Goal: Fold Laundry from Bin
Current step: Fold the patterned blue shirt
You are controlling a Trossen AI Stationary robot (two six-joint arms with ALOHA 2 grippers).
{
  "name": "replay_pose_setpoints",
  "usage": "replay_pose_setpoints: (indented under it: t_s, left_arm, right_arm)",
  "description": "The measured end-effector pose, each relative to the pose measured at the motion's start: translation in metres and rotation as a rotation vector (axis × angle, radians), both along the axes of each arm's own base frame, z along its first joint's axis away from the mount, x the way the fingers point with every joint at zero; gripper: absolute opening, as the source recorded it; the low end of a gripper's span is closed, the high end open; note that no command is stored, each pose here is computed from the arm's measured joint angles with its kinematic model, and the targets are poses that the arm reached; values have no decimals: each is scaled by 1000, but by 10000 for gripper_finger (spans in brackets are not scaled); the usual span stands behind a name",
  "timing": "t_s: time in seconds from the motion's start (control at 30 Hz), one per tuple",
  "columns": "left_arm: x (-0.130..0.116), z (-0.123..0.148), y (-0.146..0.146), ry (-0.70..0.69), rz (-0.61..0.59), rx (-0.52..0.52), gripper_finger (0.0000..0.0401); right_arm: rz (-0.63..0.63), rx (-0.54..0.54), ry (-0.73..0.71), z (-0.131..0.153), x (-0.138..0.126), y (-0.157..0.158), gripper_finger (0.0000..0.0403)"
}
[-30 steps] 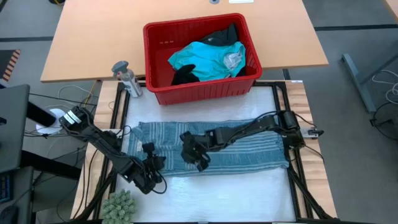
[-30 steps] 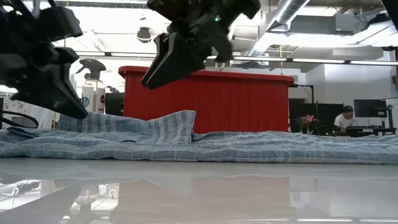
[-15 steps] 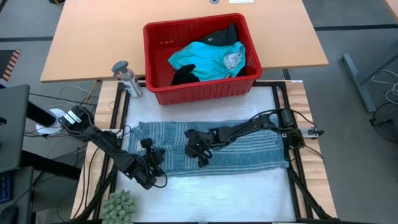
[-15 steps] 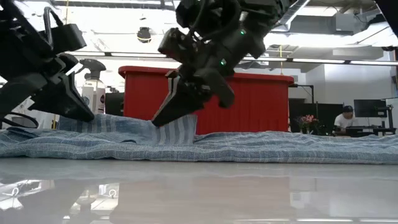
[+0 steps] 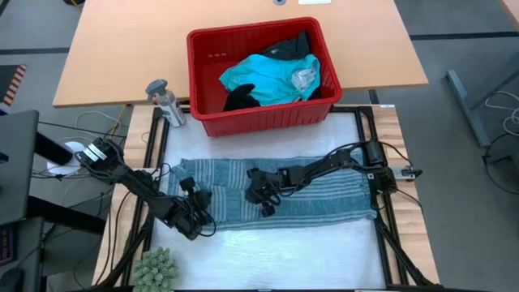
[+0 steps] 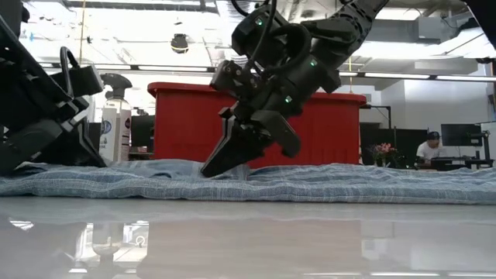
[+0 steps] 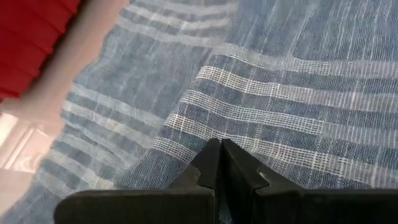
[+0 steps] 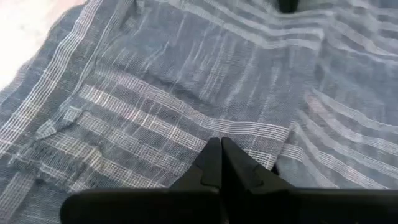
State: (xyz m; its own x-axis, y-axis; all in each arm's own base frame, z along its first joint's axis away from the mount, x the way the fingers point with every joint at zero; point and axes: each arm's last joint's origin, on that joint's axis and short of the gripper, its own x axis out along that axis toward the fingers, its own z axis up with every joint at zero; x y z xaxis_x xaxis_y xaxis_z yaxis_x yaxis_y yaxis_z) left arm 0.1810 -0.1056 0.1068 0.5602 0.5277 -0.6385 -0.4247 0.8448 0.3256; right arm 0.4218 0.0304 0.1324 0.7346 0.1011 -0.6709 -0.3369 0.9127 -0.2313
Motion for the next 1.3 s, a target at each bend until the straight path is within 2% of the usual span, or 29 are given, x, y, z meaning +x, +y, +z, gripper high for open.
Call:
replay_pose_setpoints:
  t_s: [0.27, 0.47, 0.9, 1.17, 1.3]
  left_arm:
    - [1, -2, 3, 40, 14, -55, 4]
    - [1, -2, 3, 36, 20, -63, 4]
    - [4, 3, 0, 52, 30, -91, 6]
    - [7, 18, -4, 150, 28, -54, 35]
    - [1, 19, -6, 168, 39, -35, 48]
  right_arm:
    - [-21, 18, -1, -2, -1, -2, 33]
    - [-36, 29, 24, -4, -3, -3, 24]
    - [-42, 29, 47, -5, -4, -6, 32]
    - [-20, 19, 7, 7, 5, -1, 48]
    - [-3, 5, 34, 11, 6, 2, 50]
